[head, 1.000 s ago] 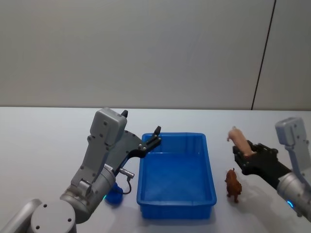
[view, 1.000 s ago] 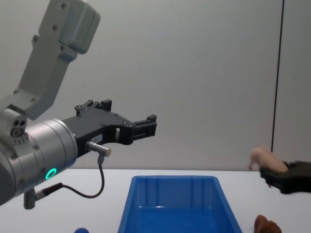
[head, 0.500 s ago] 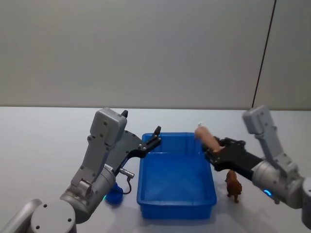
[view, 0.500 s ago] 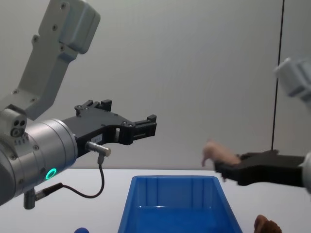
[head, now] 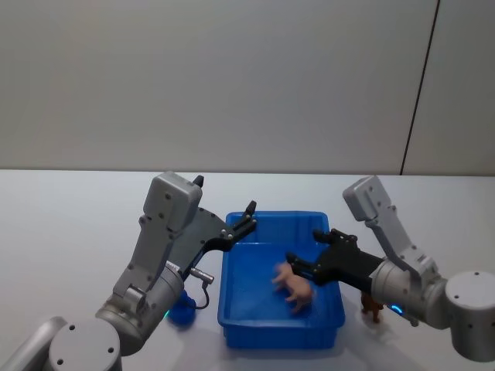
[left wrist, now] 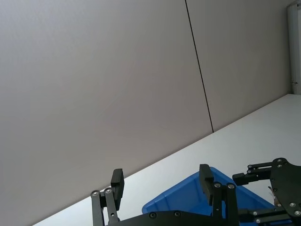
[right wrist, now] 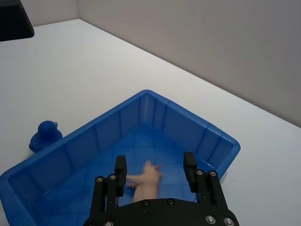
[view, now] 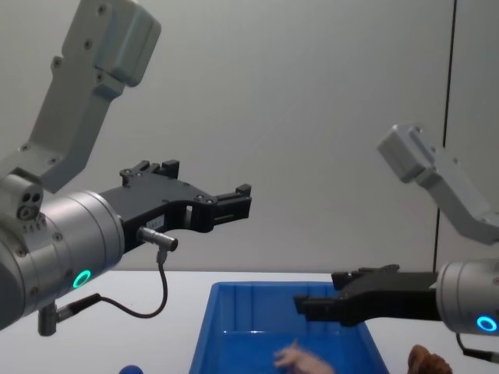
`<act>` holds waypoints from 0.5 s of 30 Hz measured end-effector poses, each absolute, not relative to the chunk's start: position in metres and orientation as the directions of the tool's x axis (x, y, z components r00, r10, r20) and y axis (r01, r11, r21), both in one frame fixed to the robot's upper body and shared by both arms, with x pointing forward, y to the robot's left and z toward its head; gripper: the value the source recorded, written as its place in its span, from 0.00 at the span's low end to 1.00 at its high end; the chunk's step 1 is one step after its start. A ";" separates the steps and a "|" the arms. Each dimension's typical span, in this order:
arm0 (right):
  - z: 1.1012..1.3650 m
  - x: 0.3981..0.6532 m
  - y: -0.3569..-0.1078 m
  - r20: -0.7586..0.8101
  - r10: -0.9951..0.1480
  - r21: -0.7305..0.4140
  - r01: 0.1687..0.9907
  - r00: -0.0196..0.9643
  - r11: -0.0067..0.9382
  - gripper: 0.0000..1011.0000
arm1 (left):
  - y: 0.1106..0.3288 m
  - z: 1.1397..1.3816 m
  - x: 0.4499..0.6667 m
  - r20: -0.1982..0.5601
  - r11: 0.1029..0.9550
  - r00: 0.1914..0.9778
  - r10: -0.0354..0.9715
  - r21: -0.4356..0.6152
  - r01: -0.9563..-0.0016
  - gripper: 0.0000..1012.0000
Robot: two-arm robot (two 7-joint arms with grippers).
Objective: Pick up the two dolls from the table and place them into the box.
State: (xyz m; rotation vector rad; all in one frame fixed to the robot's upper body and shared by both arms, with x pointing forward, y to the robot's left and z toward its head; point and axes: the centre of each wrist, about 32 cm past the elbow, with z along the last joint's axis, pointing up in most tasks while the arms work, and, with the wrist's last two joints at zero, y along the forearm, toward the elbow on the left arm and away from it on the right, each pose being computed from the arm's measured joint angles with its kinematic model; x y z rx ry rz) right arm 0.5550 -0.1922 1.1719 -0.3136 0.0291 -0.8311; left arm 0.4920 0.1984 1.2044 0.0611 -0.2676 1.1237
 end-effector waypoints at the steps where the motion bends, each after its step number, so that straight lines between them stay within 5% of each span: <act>1: 1.172 0.555 -0.192 0.098 -0.730 -0.286 0.721 0.677 0.631 0.70 | 0.198 1.204 0.492 0.243 0.434 0.404 0.882 -0.086 -0.897 0.99; 10: 1.173 0.554 -0.194 0.120 -0.744 -0.260 0.744 0.657 0.616 0.97 | 0.198 1.204 0.492 0.242 0.434 0.404 0.882 -0.086 -0.897 0.99; 15: 1.174 0.548 -0.203 0.126 -0.766 -0.239 0.769 0.630 0.593 0.99 | 0.198 1.204 0.492 0.243 0.434 0.404 0.882 -0.086 -0.897 0.99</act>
